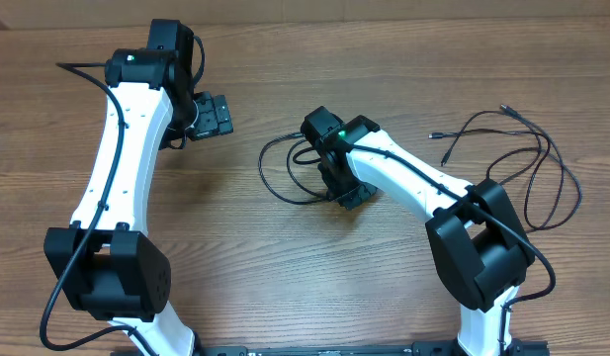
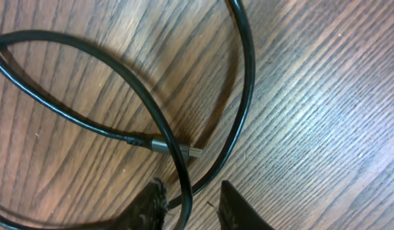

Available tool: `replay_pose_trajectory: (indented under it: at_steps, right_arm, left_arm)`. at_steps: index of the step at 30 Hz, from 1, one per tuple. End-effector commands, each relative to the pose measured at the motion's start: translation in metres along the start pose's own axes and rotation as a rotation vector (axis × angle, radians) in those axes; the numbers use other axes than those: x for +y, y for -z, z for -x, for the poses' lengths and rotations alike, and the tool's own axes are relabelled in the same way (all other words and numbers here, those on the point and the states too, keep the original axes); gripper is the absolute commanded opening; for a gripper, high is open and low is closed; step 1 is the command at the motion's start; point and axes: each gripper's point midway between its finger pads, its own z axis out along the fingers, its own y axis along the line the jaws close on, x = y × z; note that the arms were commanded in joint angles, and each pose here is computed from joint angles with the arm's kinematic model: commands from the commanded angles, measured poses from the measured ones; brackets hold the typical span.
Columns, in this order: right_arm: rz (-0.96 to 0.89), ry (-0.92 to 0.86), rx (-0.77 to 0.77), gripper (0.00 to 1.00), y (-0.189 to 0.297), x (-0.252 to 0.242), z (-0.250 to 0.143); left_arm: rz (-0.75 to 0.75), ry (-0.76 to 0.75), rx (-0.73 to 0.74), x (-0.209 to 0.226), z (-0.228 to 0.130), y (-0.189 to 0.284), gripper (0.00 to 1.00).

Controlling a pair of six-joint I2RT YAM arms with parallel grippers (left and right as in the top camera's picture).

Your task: Untangle cables

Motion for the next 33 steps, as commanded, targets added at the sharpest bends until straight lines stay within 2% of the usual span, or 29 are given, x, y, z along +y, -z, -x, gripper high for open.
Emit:
replay_pose_trajectory:
  at_steps: [1,13,19,23,26,29,33]
  right_arm:
    - [-0.009,-0.007,-0.020,0.28,-0.006,0.000,0.005]
    - [-0.033,-0.006,0.021,0.24,-0.023,0.001,-0.004]
    - [0.010,0.090,0.068,0.15,-0.023,0.011,-0.012]
    - [0.059,0.192,0.156,0.15,-0.021,0.020,-0.028]
    - [0.065,0.200,0.176,0.20,-0.020,0.021,-0.032]
    - [0.061,0.200,0.176,0.20,-0.020,0.020,-0.032]
    - [0.052,0.200,0.170,0.04,-0.021,0.018,-0.030]
  left_arm:
    - [-0.001,0.012,0.015,-0.002,-0.002,-0.005,1.00]
    - [-0.001,0.012,0.014,-0.003,-0.002,-0.005,0.99]
    - [-0.001,0.012,0.014,-0.003,-0.002,-0.005,1.00]
    - [-0.001,0.012,0.014,-0.003,-0.002,-0.005,1.00]
    - [-0.001,0.012,0.014,-0.003,-0.002,-0.005,1.00]
    - [-0.001,0.012,0.014,-0.003,-0.002,-0.005,1.00]
    - [-0.001,0.012,0.014,-0.003,-0.002,-0.005,1.00]
